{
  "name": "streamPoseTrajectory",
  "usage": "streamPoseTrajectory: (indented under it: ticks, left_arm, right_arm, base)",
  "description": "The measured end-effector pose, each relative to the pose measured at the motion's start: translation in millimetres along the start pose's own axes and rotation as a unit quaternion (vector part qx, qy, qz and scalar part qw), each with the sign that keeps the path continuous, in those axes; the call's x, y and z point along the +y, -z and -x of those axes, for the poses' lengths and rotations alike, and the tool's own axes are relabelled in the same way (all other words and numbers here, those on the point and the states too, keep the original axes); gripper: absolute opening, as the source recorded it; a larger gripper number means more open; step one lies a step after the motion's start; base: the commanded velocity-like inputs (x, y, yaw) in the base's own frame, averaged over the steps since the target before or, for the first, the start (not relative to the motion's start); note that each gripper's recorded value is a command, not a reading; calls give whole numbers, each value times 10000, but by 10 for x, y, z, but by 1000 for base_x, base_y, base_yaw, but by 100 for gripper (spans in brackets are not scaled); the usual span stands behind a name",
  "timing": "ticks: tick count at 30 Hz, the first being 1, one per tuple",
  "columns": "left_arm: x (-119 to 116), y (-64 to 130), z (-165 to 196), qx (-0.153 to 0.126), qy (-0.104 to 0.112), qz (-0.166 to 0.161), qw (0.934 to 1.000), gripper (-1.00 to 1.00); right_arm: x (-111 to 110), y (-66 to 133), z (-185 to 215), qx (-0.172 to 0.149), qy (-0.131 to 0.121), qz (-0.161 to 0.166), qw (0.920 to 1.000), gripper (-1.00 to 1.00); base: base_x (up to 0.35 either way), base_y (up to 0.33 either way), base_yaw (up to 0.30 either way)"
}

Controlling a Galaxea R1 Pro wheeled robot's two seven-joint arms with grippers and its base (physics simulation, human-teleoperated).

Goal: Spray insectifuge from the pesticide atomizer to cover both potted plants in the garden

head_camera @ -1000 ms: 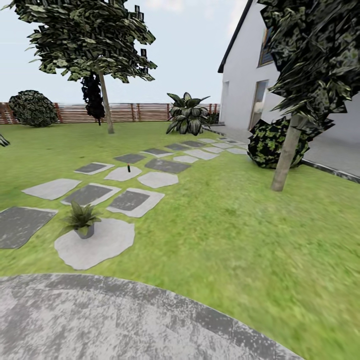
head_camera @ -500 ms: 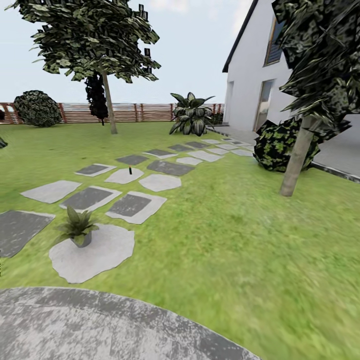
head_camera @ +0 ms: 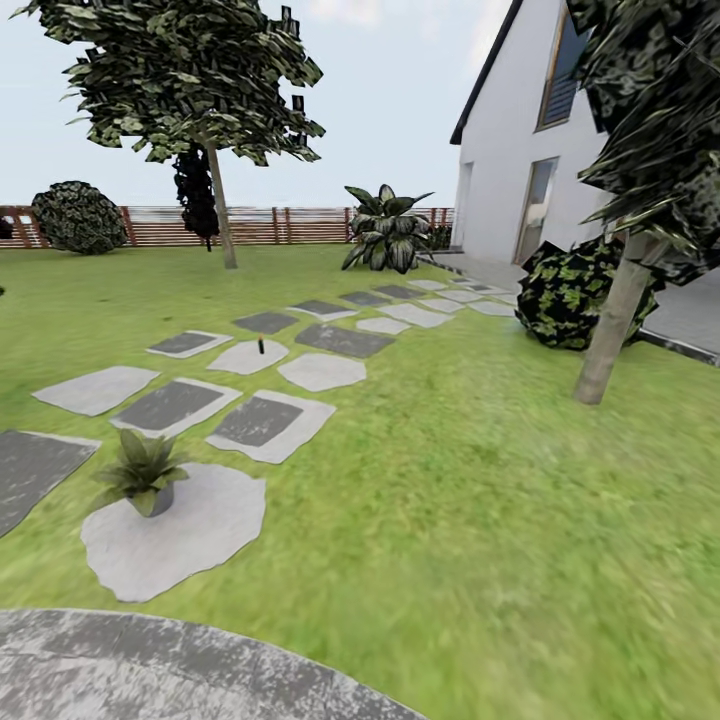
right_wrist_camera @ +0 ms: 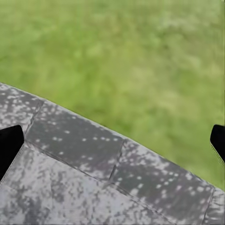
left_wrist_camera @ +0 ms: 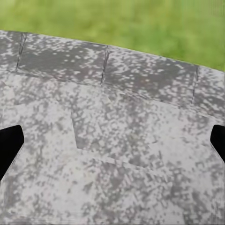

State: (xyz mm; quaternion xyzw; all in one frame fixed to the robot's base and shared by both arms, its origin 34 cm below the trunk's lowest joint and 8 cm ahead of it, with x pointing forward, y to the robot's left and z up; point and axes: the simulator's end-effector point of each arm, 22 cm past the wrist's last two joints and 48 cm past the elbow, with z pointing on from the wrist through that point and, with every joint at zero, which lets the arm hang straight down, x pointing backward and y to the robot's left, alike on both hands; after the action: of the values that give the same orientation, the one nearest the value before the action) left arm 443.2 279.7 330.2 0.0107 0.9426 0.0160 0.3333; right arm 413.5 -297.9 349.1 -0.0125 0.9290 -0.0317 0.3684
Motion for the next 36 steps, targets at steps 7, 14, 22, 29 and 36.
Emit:
streamPoseTrajectory:
  ticks: [7,14,22,29,36]
  left_arm:
    - [1,0,0,0,0,1,10000,100]
    - [0,0,0,0,0,0,10000,100]
    - [8,0,0,0,0,5,10000,100]
    - [10,1,-8,9,1,7,10000,100]
    - [8,5,-40,41,-6,4,10000,100]
  right_arm:
    - [0,0,0,0,-1,0,10000,100]
    - [-1,0,0,0,0,-1,10000,100]
    - [-1,0,0,0,0,-1,10000,100]
    - [0,1,-6,6,-1,0,10000,100]
    - [0,1,-7,7,0,0,10000,100]
  base:
    - [340,0,0]
    - [340,0,0]
    - [340,0,0]
    - [340,0,0]
    - [340,0,0]
